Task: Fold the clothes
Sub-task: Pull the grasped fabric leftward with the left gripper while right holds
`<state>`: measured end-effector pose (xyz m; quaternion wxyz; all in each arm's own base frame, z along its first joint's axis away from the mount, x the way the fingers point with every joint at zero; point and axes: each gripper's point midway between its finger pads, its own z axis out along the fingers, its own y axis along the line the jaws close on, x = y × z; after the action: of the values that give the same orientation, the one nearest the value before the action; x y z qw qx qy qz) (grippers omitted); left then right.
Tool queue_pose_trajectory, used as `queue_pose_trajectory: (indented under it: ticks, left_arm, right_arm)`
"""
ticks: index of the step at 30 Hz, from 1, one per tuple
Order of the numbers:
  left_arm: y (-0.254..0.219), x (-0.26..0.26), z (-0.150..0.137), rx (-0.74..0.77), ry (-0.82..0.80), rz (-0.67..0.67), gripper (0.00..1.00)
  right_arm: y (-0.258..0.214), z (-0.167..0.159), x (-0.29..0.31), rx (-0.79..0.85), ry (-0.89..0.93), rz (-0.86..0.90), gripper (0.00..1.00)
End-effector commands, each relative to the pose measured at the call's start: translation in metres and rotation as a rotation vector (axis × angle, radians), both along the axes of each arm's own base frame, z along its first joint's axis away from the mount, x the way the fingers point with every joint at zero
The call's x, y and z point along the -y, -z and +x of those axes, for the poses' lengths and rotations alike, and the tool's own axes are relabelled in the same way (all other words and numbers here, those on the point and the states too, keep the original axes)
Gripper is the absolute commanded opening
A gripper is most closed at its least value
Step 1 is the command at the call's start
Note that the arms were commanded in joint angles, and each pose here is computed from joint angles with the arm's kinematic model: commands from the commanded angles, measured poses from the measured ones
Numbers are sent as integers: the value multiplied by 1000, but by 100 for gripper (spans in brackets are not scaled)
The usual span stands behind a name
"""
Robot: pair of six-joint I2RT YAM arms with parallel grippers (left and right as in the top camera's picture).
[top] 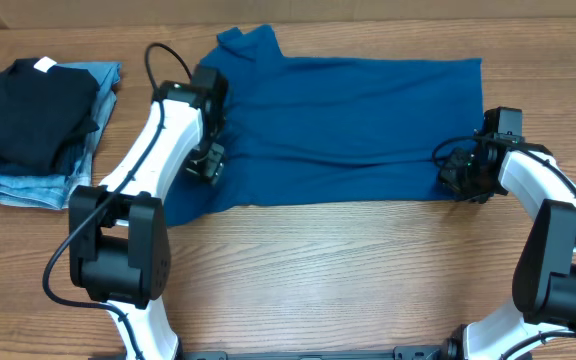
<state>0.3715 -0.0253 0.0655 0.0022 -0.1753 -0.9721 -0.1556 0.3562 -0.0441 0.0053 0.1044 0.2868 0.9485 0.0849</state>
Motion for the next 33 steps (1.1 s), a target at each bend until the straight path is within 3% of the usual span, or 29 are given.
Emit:
queue_pose_trajectory:
  ticks: [1, 8, 12, 13, 15, 17, 33]
  left_arm:
    - [18, 6, -6, -38, 113, -15, 81]
    - [32, 8, 8, 25, 159, -16, 80]
    - [38, 8, 11, 48, 156, -19, 68]
    - [38, 8, 11, 48, 157, -19, 63]
    - [36, 2, 13, 54, 154, 14, 41]
    - [30, -10, 17, 76, 148, 97, 29]
    - [19, -9, 58, 260, 123, 109, 30]
  right_arm:
    - [8, -6, 7, -32, 12, -35, 41]
    - [8, -6, 7, -32, 12, -36, 42]
    - [8, -6, 7, -32, 12, -36, 43]
    - [8, -7, 7, -33, 12, -36, 43]
    - [8, -7, 7, -33, 12, -36, 43]
    - [8, -6, 7, -32, 12, -36, 42]
    - [8, -6, 7, -32, 12, -36, 42]
